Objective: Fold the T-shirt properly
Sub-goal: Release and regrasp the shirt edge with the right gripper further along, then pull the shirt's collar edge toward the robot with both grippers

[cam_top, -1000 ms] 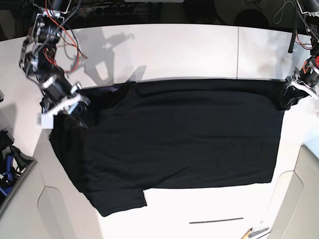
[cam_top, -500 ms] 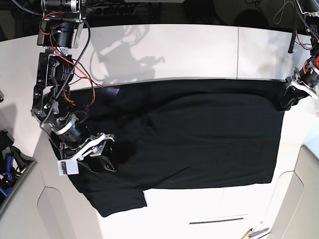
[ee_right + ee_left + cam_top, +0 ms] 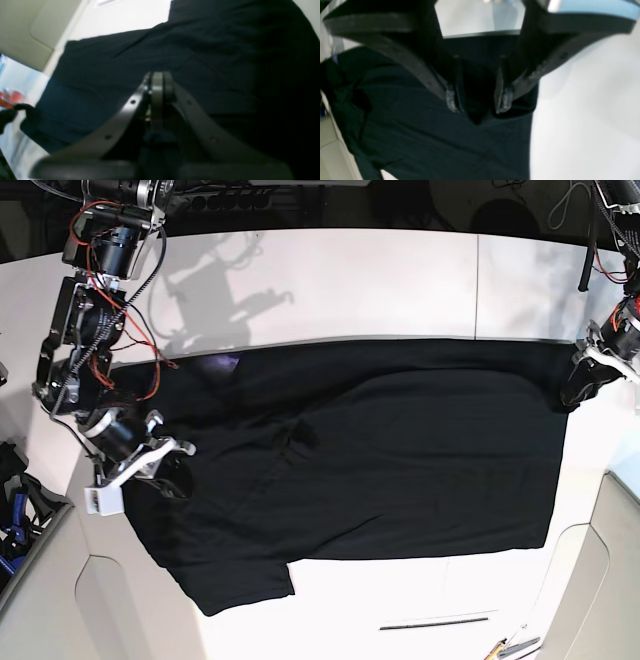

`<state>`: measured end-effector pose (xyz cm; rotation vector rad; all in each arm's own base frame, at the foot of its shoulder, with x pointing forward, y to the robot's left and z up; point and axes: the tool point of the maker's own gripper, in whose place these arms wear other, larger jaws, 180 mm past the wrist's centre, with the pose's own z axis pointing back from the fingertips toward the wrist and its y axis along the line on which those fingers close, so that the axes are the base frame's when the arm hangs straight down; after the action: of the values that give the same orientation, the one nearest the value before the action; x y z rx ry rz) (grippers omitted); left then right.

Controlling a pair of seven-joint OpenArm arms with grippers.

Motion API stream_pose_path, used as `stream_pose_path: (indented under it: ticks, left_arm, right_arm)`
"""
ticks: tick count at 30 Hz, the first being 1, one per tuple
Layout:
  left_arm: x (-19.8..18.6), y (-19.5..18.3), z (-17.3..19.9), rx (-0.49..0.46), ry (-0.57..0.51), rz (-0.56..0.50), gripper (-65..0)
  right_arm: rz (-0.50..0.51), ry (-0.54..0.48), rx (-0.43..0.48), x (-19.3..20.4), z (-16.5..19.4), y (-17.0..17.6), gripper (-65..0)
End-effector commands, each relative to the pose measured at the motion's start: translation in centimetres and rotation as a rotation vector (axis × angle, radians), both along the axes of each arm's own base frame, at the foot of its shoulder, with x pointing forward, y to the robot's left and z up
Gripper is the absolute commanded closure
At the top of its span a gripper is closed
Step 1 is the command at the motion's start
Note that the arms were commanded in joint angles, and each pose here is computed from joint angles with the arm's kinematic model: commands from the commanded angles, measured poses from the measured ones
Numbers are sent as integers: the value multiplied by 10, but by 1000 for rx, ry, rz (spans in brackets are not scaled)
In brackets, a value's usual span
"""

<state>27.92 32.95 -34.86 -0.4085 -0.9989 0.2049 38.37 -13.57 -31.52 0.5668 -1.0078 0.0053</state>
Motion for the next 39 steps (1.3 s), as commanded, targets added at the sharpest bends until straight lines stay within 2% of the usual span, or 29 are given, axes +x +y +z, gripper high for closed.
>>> stream_pose_path:
  ticks: [1,8,12,14,18,22,27,33,35,39]
  left_arm:
    - [10,2,24,21,-71,-22,-236]
    - [28,9,38,233,-90,-57,-237]
    - [36,15,41,290,-82,-52,-246]
    - [36,15,41,289,-80,-53,-247]
    - [34,16,37,301,-52,-64,-317]
    - [32,18,34,291,-28,-48,-317]
    - [33,5,42,208,-70,-79,-316]
    - [27,-15,45,127,-29,-144,-312]
    - [24,-18,39,123,1,-155,-271]
    - [20,-22,26,125,34,-154,-120]
  right_arm:
    - [-18,-60,22,5,17,-7,0]
    - [-97,12,44,-24,-12,-32,0]
    - [-99,35,45,-33,-21,-32,0]
    - [-99,33,51,-33,-21,-32,0]
    - [-99,29,55,-33,-20,-32,0]
    - [-99,26,49,-32,-19,-34,0]
    - [-99,26,45,-32,-19,-36,0]
    - [-99,27,44,-32,-19,-36,0]
    - [-99,27,44,-32,-19,-36,0]
    - [-101,23,46,-32,-18,-36,0]
